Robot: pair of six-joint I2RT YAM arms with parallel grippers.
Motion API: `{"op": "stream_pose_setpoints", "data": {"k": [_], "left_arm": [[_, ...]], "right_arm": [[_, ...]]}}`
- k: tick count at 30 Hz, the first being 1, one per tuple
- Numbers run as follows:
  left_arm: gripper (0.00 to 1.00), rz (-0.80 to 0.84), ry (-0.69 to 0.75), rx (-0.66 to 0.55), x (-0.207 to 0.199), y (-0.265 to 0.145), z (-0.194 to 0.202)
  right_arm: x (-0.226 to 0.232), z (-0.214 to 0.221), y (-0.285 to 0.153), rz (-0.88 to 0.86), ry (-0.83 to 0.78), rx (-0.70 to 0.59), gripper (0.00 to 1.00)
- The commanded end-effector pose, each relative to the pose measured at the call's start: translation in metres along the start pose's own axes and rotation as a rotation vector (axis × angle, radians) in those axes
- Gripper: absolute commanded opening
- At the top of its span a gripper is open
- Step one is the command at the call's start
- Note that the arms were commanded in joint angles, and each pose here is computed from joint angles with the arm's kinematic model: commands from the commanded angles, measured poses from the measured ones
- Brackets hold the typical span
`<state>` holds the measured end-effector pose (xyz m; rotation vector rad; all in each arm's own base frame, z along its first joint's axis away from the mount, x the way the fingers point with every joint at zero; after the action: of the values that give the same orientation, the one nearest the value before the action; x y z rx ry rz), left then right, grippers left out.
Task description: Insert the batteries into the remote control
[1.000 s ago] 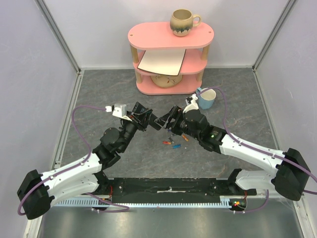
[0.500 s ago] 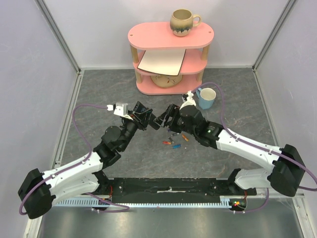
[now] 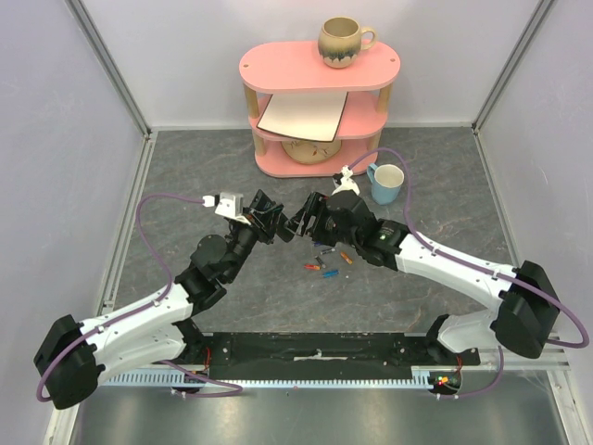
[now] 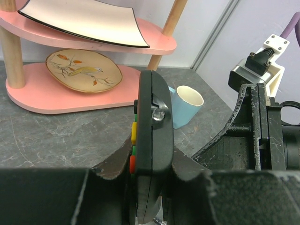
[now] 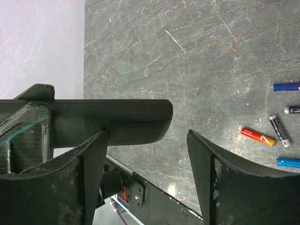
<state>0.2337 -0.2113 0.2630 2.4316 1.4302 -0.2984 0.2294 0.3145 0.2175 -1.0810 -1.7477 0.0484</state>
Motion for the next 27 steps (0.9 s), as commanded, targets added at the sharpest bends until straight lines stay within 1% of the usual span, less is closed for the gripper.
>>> {"op": "stream_pose_setpoints", "data": {"k": [1,22,27], "left_arm": [[0.02,0.253,-0.158,-0.248,-0.055,-0.003,-0.079],[0.02,0.178,-0.093,-0.313,-0.045,-0.003,-0.097],[0.02,0.160,-0.078,-0.309,-0.042,-0.002,-0.095]], "right_arm": [[-0.019,0.013,0.011,0.086,-0.022,0.055,0.76],[-0.035,0.024,0.006,0.111,-0.024,0.086,0.76],[-0.038,0.026,0.003,0.110,-0.022,0.092,0.76]]}}
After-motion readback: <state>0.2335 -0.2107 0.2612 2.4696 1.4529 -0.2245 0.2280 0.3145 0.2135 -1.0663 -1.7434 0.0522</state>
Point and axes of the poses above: each gripper's point midway between its finger pads, its own y axis out along the fingers, its own x axis along the line the jaws close on, z = x × y, the point moved 4 cm from there along -y, back along the fingers, and after that the axes turned 3 degrees about y, right-handed, at the moved point
